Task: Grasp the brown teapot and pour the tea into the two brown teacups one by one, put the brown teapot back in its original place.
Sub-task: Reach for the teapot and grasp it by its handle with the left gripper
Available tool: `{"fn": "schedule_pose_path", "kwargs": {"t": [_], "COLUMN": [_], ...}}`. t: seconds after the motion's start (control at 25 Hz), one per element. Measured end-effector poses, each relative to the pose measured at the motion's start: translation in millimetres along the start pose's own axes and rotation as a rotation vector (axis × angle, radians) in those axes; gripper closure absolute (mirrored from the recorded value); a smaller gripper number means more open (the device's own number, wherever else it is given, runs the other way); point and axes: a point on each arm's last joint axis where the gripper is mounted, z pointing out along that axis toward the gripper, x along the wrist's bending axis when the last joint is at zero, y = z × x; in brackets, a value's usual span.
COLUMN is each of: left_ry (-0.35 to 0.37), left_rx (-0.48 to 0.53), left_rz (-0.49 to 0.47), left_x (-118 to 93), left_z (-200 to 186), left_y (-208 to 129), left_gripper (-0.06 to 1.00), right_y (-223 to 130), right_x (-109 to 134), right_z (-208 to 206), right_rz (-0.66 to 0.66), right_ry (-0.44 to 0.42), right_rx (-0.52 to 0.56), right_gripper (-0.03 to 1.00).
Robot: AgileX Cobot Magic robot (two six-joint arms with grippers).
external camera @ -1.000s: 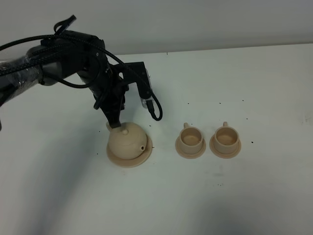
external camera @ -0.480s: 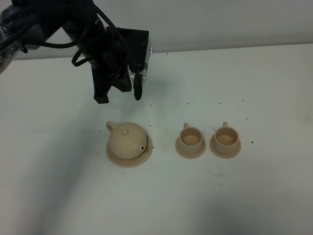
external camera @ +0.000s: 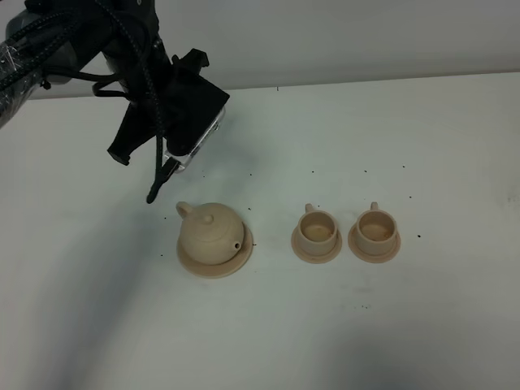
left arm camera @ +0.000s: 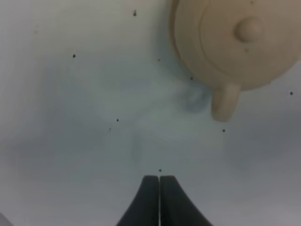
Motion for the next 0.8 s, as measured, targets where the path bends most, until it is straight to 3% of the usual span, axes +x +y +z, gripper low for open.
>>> {"fn": "schedule_pose_path", "kwargs": {"t": [0.4,0.8], "left_ry": [0.009,-0.013], "left_rx": [-0.072,-0.082], "left_rz": [0.114,0.115], "left_x": [2.6,0.6], "left_z": [5.5,12.4], "left_y": [9.4,11.8], "left_gripper": [0.88,0.60], "right_y": [0.0,-0.1], "right_x": [0.0,-0.7], "right_z": [0.0,0.0], "right_rz": [0.000,-0.004], "right_ry": [0.000,-0.008], "right_rx": [0.000,0.001], "right_gripper": [0.79,0.78]}}
